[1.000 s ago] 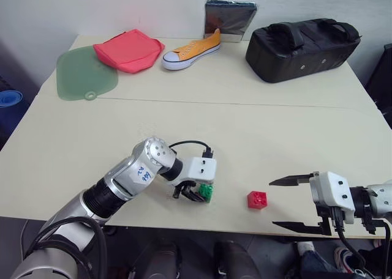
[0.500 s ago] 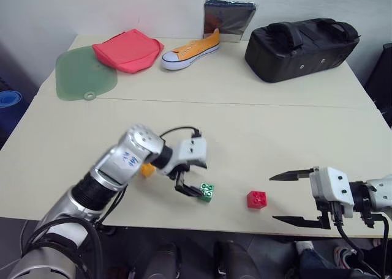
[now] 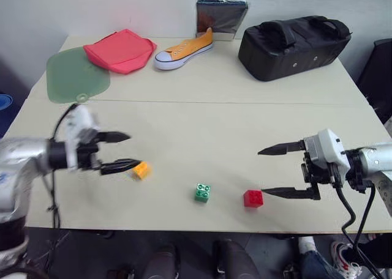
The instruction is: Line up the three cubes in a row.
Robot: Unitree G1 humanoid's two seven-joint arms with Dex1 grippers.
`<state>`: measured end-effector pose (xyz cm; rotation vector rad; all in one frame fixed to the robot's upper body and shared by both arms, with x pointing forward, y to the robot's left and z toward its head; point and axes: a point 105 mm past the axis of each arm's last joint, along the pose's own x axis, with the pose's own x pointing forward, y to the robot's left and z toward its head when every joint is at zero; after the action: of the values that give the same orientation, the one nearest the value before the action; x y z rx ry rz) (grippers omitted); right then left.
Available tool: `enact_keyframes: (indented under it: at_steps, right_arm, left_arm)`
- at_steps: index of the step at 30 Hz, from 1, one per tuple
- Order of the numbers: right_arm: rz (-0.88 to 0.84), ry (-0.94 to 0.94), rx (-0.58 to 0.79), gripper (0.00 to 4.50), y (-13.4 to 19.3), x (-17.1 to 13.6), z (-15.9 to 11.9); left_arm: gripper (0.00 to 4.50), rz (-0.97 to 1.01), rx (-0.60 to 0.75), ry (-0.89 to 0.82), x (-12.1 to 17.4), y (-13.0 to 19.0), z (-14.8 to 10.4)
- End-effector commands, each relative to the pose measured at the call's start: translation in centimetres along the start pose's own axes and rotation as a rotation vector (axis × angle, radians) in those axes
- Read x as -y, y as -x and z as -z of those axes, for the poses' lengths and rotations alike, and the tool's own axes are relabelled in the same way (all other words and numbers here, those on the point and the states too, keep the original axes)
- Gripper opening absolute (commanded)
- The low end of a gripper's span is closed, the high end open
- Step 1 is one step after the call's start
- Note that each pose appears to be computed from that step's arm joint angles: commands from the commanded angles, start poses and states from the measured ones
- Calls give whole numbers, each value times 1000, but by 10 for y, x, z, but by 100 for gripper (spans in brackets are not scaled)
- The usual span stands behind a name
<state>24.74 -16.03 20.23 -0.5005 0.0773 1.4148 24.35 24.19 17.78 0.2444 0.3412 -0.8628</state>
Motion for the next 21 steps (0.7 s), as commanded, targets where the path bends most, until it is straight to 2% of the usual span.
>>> enact_keyframes:
  at_steps: [1,3,7,15,21]
  right_arm:
    - [-25,13,28,450,0,3,-7]
    - [-43,19,30,450,-2,5,-7]
    - [-59,20,31,450,-4,8,-8]
    - [-78,16,28,450,-5,3,-11]
    - [-71,29,40,450,-10,0,-14]
  left_arm:
    - [442,-85,-23,-79,10,16,9]
    - [442,-115,-37,-71,17,21,21]
    - [442,-155,-15,-60,22,15,27]
    - [442,-131,-28,-26,16,-28,25]
    - [442,-145,-93,-57,-4,-62,24]
